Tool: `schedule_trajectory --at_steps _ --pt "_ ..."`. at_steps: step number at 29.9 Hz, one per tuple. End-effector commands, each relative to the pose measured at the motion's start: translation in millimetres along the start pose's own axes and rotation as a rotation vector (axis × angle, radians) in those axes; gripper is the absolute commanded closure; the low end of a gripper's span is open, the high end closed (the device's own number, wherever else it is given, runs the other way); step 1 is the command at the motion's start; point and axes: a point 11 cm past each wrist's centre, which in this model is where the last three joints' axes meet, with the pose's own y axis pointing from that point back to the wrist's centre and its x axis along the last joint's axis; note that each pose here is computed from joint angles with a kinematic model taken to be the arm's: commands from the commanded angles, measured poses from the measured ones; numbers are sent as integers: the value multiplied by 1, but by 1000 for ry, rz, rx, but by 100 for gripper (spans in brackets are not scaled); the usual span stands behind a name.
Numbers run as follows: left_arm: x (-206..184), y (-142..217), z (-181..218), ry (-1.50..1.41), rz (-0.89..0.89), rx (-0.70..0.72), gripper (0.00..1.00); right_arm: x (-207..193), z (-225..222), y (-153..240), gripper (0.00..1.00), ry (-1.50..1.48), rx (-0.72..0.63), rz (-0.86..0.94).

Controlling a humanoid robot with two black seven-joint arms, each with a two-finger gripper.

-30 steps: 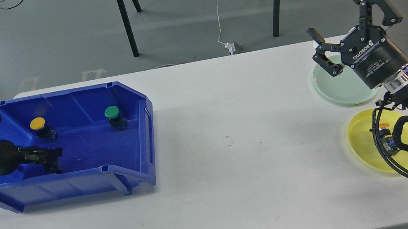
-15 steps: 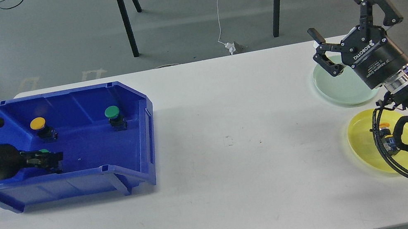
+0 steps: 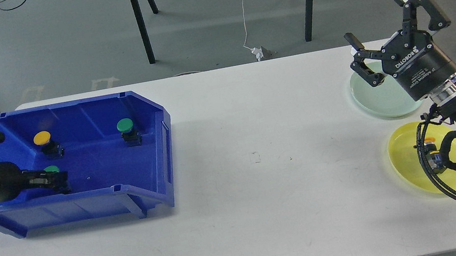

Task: Pass button and place on color plate
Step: 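Grasp the green-capped button in the bin with the left gripper, then lift the green button and extend it toward the right gripper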

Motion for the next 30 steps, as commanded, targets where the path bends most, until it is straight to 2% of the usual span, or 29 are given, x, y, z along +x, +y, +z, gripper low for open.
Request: schedule_trajectory --at_steps 1,5,9,16,21,27,30 --pt "0 0 0 -1 2 -1 57 0 0 0 1 0 0 0" --pt "1 0 0 -2 5 0 69 0 -1 0 1 0 2 2" --pt "3 1 0 -5 11 0 75 0 -1 0 1 0 4 2" --pt "12 7 -2 -10 32 9 79 0 -1 0 1 0 4 2" --pt "54 36 1 -9 130 -8 79 1 -3 0 1 1 10 2" --pt "92 86 60 60 268 -265 79 2 -10 -2 1 6 31 5" --pt "110 109 105 75 317 -439 79 2 -14 -3 1 8 43 8"
